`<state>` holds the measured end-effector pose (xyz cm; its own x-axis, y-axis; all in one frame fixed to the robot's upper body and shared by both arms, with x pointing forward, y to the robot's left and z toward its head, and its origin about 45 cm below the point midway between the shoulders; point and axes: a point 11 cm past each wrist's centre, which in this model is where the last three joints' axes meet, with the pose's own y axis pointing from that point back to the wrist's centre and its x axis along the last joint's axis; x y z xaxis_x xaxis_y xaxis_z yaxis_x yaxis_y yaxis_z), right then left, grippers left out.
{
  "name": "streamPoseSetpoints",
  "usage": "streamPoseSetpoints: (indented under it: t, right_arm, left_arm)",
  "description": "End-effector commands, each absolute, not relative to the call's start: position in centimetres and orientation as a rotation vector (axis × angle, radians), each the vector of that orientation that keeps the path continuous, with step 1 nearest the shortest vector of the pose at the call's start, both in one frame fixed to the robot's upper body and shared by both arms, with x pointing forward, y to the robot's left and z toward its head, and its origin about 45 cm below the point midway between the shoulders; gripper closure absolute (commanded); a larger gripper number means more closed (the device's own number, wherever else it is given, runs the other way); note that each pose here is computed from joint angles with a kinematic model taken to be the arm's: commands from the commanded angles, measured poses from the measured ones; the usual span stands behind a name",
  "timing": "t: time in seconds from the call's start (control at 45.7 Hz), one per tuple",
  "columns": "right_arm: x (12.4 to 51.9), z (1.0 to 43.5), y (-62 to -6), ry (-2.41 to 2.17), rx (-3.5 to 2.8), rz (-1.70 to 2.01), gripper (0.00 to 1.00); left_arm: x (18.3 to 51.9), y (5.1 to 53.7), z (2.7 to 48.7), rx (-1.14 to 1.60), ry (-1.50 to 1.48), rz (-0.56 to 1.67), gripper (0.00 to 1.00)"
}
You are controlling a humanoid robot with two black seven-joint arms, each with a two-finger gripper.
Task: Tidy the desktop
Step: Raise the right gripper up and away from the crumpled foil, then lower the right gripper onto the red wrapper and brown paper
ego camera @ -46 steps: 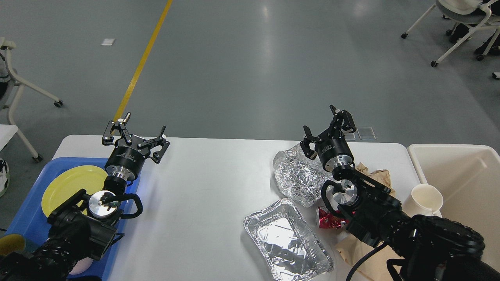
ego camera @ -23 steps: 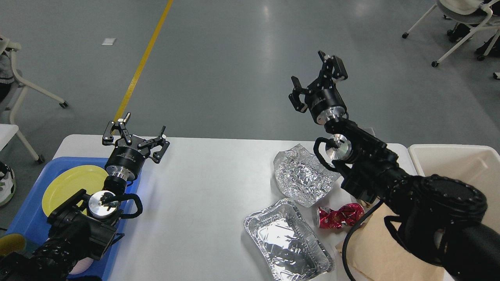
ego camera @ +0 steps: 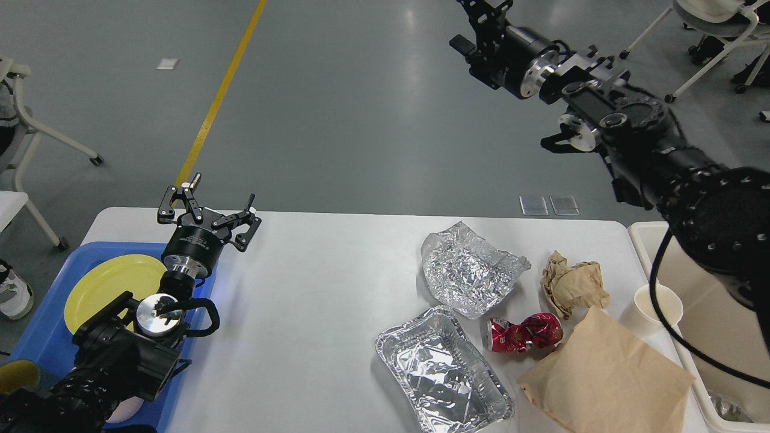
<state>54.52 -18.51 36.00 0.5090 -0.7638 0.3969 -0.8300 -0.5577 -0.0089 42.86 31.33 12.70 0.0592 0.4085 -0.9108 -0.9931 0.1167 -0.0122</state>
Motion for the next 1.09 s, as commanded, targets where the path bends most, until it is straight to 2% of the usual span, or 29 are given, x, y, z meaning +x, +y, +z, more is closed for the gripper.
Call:
streamPoseSetpoints:
  t: [0.0, 0.044, 0.109, 0.197, 0.438, 0.525, 0.678, 1.072]
  right_arm:
    - [53.6, 37.6, -19.2, -1.256, 2.567, 0.5, 0.0]
    - [52.3, 36.9, -18.4, -1.174, 2.591, 0.423, 0.0]
    - [49.4, 33.4, -18.1, -1.005, 2.553, 0.278, 0.0]
    - [48.7, 31.5, -20.5, -0.945, 2.42, 0.284, 0.0]
    - [49.5, 38.6, -24.5, -0.891, 2.139, 0.525, 0.0]
    - [46.5, 36.3, -22.4, -0.73, 2.159, 0.372, 0.0]
    - [43.3, 35.4, -20.1, -0.554, 2.245, 0.157, 0.0]
    - [40.2, 35.5, -19.2, -0.334, 2.28, -0.113, 0.0]
  left_arm:
    - [42.9, 31.3, 12.7, -0.834, 0.919, 1.273, 0.0]
    - [42.9, 31.3, 12.7, -0.834, 0.919, 1.271, 0.0]
    - [42.9, 31.3, 12.7, -0.834, 0.919, 1.271, 0.0]
    - [42.9, 31.3, 12.7, -0.834, 0.919, 1.271, 0.0]
    - [42.9, 31.3, 12.7, -0.834, 0.919, 1.271, 0.0]
    - [42.9, 31.3, 12.7, -0.833, 0.919, 1.271, 0.0]
    - [42.9, 31.3, 12.7, -0.834, 0.919, 1.271, 0.0]
    - [42.9, 31.3, 12.7, -0.835, 0.918, 1.27, 0.0]
